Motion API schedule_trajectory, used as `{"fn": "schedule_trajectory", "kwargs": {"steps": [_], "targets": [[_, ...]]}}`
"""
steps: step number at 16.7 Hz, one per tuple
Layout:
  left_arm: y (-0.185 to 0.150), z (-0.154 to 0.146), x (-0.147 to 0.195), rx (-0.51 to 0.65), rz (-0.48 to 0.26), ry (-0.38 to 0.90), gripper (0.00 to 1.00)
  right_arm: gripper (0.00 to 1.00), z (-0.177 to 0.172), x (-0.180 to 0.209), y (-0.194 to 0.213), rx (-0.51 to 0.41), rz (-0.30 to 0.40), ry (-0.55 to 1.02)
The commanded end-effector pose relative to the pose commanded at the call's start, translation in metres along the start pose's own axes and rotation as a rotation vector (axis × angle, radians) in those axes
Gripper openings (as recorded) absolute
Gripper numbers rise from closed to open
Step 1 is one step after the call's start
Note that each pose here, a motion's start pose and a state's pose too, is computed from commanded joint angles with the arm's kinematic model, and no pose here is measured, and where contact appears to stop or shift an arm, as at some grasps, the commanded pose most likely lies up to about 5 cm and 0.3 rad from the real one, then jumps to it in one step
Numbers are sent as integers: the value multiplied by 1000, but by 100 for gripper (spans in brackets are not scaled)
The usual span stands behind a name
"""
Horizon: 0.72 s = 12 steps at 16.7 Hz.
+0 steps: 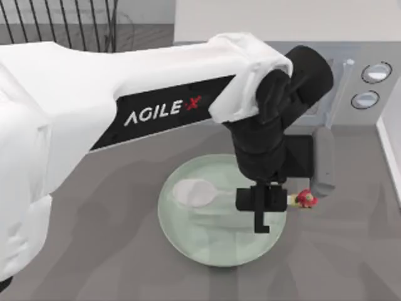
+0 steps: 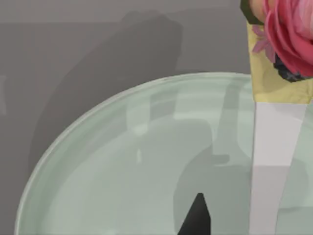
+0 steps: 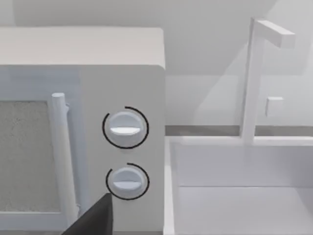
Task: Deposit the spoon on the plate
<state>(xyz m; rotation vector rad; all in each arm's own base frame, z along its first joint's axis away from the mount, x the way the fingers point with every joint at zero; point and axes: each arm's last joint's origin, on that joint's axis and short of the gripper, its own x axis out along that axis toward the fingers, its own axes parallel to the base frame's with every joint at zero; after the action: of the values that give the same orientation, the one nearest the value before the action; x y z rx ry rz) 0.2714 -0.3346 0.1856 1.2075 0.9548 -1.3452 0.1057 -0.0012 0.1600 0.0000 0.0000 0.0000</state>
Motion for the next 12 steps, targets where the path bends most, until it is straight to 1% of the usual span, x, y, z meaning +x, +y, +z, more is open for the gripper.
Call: {"fn": "schedule_trajectory", "kwargs": {"steps": [3,7,12], "targets": [[3,-3,1,-18,15,2,0,100,0,0,0,0,0,0],[11,-15,6,-71,24,34,0,100,0,0,0,0,0,0],[19,-32,25,-140,1,106,0,100,0,0,0,0,0,0]]}}
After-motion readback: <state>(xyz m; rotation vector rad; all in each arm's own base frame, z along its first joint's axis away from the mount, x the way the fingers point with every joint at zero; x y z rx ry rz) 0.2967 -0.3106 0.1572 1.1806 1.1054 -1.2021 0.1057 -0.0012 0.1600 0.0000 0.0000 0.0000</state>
